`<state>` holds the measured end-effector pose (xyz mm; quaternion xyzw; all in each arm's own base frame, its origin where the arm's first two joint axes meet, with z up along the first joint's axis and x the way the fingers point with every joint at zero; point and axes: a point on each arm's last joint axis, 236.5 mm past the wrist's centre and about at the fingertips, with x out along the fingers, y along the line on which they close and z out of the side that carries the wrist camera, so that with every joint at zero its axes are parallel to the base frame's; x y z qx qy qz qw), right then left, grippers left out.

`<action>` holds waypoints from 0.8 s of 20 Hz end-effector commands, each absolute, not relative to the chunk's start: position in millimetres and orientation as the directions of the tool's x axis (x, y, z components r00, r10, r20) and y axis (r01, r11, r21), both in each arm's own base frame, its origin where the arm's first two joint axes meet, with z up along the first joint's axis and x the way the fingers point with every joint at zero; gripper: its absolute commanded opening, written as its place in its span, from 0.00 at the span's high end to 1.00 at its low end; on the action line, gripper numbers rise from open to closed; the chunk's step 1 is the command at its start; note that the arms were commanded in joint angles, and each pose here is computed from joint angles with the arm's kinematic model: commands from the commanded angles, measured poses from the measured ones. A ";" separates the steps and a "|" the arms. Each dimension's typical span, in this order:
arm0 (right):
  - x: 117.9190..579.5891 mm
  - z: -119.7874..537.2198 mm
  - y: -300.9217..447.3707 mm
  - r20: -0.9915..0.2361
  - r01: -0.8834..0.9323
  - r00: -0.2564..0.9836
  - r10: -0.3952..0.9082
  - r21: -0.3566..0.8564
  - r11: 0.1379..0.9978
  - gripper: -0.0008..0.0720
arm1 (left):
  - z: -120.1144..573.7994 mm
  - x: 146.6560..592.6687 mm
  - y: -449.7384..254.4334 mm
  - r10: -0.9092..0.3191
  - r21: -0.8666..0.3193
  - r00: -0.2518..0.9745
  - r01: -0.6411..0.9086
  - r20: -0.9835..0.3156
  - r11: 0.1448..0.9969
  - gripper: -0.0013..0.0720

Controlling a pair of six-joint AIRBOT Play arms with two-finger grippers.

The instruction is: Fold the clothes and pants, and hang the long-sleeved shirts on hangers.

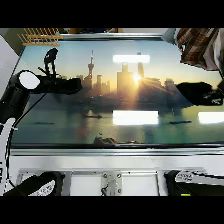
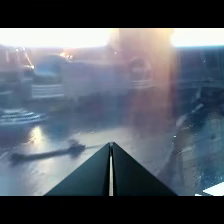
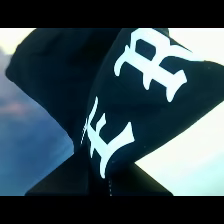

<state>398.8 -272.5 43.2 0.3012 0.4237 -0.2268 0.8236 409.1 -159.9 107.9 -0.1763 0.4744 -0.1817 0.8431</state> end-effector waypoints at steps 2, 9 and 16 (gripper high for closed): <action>314.3 2.1 -295.5 -0.918 0.805 0.364 -0.155 0.226 0.548 0.97 | 108.1 408.6 -161.0 -0.475 -0.478 0.483 0.127 -0.736 0.869 0.97; 262.2 -27.3 -238.3 -0.961 0.828 0.263 -0.083 0.181 0.530 0.88 | 107.9 402.5 -176.9 -0.491 -0.475 0.466 0.163 -0.736 0.865 0.97; 230.4 -5.2 -223.7 -0.981 0.786 0.182 -0.073 0.100 0.610 0.25 | 107.4 401.1 -178.2 -0.493 -0.475 0.461 0.166 -0.738 0.864 0.97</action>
